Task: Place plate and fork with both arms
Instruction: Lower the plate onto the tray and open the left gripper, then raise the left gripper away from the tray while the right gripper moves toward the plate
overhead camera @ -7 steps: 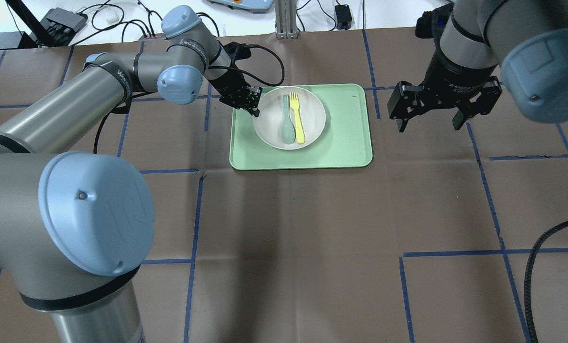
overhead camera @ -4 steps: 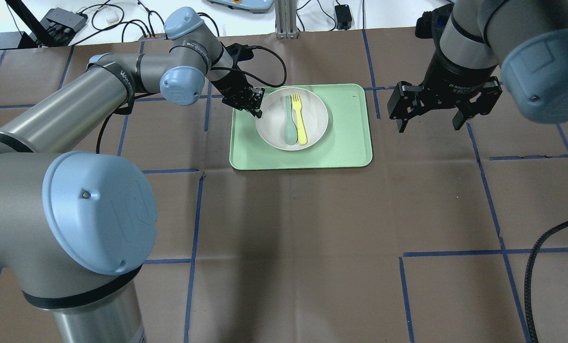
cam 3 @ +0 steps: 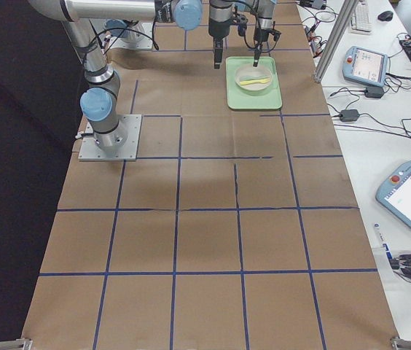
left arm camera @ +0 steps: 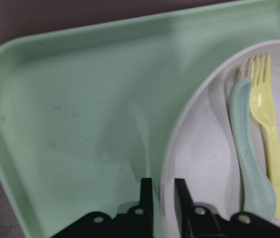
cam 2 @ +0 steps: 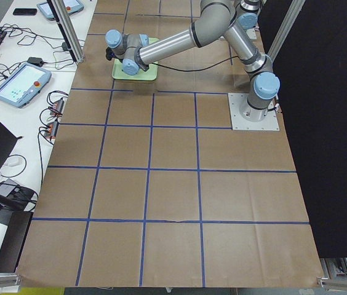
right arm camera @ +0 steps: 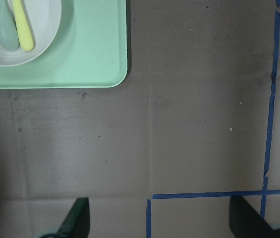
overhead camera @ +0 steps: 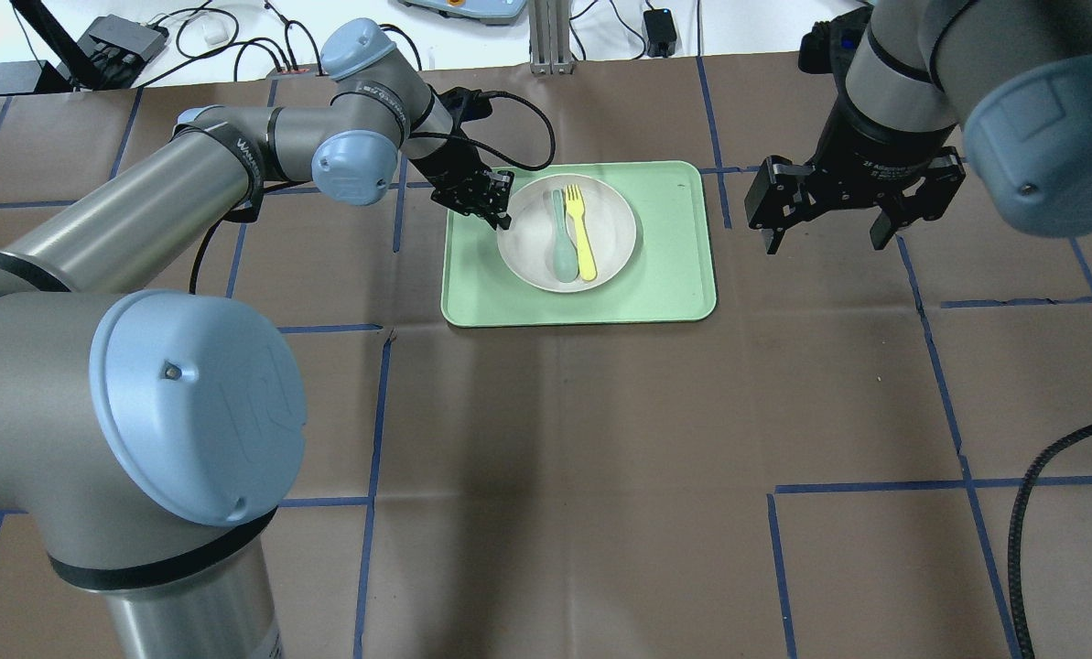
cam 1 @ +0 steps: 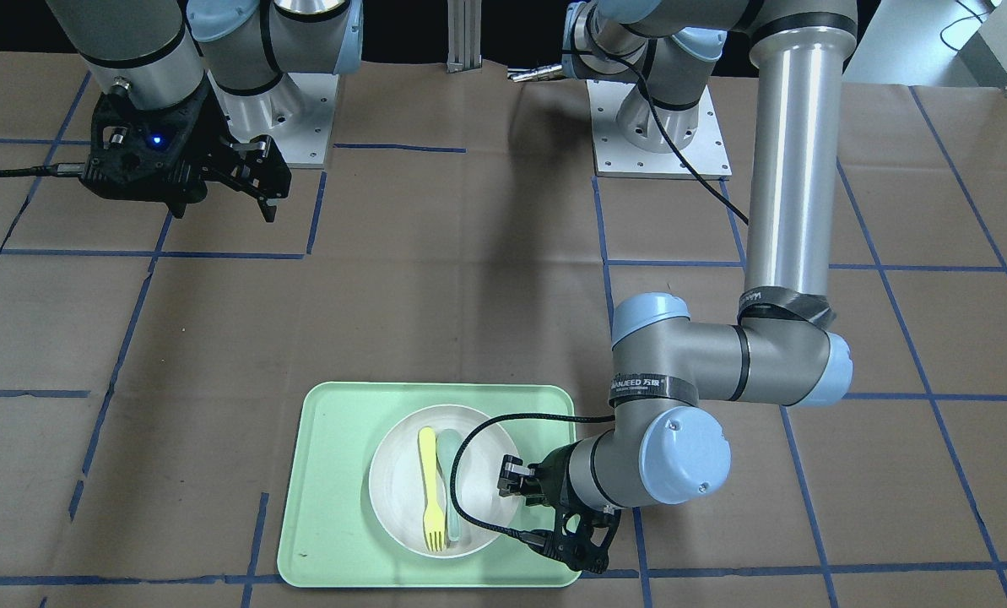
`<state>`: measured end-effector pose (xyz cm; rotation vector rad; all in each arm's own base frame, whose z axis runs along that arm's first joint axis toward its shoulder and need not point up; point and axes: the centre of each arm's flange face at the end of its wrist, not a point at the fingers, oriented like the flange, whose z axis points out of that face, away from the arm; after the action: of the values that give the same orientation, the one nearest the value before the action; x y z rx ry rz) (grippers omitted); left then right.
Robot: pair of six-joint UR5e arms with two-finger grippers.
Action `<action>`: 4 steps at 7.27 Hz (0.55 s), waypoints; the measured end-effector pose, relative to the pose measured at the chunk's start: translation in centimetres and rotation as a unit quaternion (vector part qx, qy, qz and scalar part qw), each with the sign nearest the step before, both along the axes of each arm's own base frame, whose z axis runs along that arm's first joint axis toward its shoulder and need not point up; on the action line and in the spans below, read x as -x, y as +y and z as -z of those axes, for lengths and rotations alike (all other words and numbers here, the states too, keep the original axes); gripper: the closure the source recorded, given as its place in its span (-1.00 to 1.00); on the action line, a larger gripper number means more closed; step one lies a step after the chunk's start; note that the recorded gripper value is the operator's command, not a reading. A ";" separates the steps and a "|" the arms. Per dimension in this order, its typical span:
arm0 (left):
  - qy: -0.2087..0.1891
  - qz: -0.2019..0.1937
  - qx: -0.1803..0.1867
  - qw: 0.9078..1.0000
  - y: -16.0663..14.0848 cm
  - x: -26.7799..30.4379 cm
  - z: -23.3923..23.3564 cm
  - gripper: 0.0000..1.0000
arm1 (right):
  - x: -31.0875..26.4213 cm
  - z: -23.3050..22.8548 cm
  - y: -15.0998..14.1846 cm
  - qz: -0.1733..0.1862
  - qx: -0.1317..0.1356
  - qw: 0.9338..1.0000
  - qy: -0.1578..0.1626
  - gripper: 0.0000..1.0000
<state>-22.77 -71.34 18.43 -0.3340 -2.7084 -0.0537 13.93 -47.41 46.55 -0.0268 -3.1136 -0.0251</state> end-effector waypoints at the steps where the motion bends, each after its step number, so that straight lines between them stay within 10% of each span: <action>1: -0.001 -0.001 0.005 1.000 0.1 0.0 -1.1 -0.99 | 0.0 0.0 0.0 0.000 0.000 1.000 0.000 -1.00; 4: -0.019 -0.024 -0.022 0.999 3.7 -0.6 -10.0 -0.99 | 0.0 0.0 0.0 0.000 0.001 1.000 0.000 -1.00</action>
<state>-22.18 -67.59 28.39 -0.2568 -2.7476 -0.1076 13.95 -47.39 46.60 -0.0278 -3.1138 -0.0221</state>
